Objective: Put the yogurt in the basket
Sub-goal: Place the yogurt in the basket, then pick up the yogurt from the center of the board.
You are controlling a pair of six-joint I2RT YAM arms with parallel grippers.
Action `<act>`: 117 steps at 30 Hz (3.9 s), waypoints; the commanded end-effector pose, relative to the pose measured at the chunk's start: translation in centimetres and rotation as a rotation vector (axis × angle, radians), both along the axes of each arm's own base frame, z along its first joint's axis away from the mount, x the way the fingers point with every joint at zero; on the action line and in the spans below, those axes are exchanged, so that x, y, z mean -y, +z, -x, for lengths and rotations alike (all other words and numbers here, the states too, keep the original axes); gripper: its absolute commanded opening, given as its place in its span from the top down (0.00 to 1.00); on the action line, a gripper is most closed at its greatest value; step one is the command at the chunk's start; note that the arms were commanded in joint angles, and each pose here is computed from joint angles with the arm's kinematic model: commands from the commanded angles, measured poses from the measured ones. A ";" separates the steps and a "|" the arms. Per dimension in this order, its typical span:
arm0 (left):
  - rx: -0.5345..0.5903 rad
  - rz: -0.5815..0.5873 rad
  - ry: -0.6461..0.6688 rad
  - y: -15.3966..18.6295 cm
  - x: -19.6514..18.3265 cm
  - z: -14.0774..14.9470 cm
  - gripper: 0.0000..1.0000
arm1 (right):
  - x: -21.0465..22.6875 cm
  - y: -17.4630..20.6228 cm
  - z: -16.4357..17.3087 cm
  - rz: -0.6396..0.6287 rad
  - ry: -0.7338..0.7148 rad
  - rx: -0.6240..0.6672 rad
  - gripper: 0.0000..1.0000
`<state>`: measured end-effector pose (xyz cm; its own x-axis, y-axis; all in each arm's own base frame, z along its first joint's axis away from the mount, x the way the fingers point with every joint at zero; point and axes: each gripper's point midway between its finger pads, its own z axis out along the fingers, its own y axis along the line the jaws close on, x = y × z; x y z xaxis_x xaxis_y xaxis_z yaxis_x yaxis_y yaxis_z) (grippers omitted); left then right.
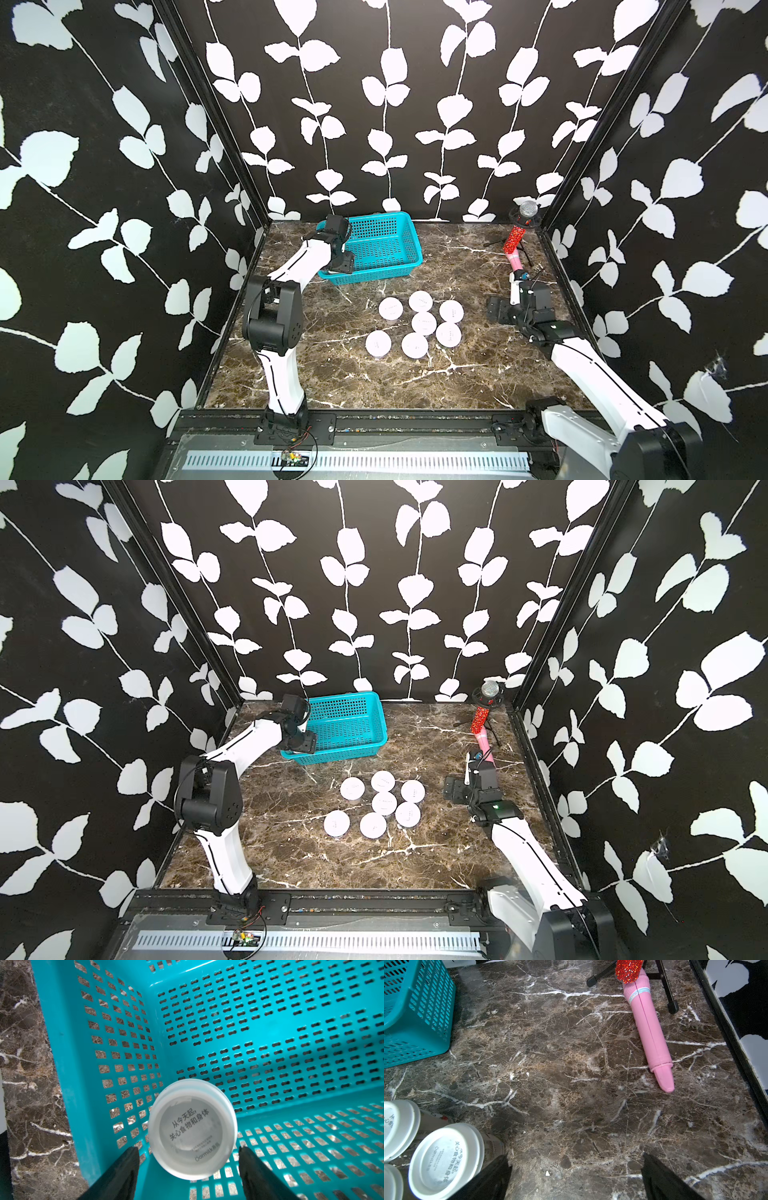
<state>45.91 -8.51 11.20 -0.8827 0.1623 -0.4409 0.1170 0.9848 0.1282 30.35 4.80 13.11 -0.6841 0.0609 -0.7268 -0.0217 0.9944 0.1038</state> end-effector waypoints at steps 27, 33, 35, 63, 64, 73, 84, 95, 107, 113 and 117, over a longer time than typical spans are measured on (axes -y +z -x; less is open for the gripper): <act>0.373 0.246 0.041 12.4 -0.4 6.4 0.19 | -5.8 4.3 -2.0 -0.012 0.211 0.030 0.01; 0.389 0.278 0.047 11.9 -0.8 8.9 0.19 | -9.4 4.1 -1.9 0.037 0.327 -0.019 0.02; 0.395 0.278 0.045 11.6 -0.9 9.4 0.19 | -10.6 3.7 -1.7 0.055 0.373 -0.049 0.04; 0.392 0.248 0.026 11.1 -1.3 10.3 0.19 | -15.0 -0.9 0.0 0.209 0.499 -0.361 0.10; 0.392 0.249 0.025 11.1 -1.2 10.3 0.19 | -14.9 -1.0 0.0 0.212 0.496 -0.368 0.10; 0.394 0.244 0.022 11.1 -1.3 10.3 0.19 | -15.4 -1.8 0.2 0.211 0.508 -0.391 0.18; 0.392 0.241 0.019 11.1 -1.3 10.3 0.19 | -15.5 -2.3 -0.1 0.214 0.502 -0.402 0.28; 0.388 0.244 0.012 11.0 -1.2 10.3 0.19 | -15.2 -3.7 -0.4 0.238 0.476 -0.432 0.27; 0.387 0.241 0.008 11.0 -1.2 10.4 0.19 | -15.1 -4.5 -0.6 0.243 0.463 -0.442 0.29; 0.386 0.241 0.007 11.0 -1.1 10.4 0.19 | -15.0 -4.8 -0.5 0.244 0.455 -0.447 0.33; 0.390 0.238 0.012 11.0 -1.2 10.4 0.19 | -14.8 -3.7 -0.7 0.243 0.440 -0.409 0.36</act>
